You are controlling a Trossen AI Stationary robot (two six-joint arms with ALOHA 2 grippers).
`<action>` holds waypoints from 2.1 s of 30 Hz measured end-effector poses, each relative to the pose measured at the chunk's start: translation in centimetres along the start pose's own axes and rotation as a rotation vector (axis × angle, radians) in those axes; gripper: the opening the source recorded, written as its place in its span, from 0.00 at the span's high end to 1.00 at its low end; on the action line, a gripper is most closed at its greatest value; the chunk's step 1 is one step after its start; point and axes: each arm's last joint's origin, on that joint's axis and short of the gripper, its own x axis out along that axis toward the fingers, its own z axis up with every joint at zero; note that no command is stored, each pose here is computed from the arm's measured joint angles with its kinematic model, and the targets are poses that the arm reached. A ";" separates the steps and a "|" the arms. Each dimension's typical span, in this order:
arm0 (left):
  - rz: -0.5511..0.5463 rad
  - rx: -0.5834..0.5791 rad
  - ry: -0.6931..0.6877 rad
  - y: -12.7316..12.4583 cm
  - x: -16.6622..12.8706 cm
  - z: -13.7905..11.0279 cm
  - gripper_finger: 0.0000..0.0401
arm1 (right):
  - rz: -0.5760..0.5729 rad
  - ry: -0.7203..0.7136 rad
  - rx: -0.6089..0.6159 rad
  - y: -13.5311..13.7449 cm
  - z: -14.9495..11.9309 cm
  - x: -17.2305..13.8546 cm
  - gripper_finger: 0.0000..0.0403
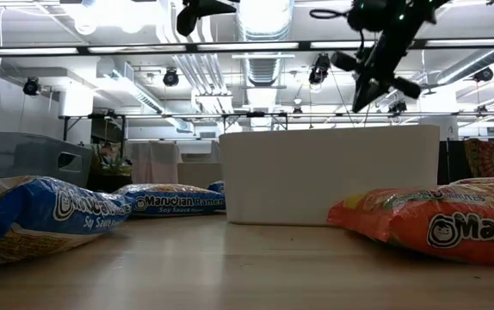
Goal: Sort Maruchan noodles
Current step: Put the orange noodle pack into the white bin
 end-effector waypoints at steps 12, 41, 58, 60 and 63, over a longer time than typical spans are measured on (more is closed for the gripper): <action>0.002 -0.020 0.018 -0.1 0.0 -0.2 0.80 | -0.011 0.395 -0.065 -4.0 1.2 10.0 0.98; 0.026 -0.041 0.033 0.0 0.0 -0.4 0.80 | 0.140 0.525 -0.042 -7.3 0.5 14.2 0.32; 0.024 -0.041 0.026 0.0 0.0 -0.3 0.79 | 0.437 0.398 -0.051 -8.7 -3.3 16.4 0.31; 0.023 -0.045 0.023 0.0 0.0 -0.3 0.79 | 0.451 0.388 -0.061 -8.7 -3.7 16.5 0.35; 0.022 -0.048 0.016 0.0 0.0 -0.2 0.79 | 0.467 0.371 -0.067 -8.9 -4.0 16.6 0.44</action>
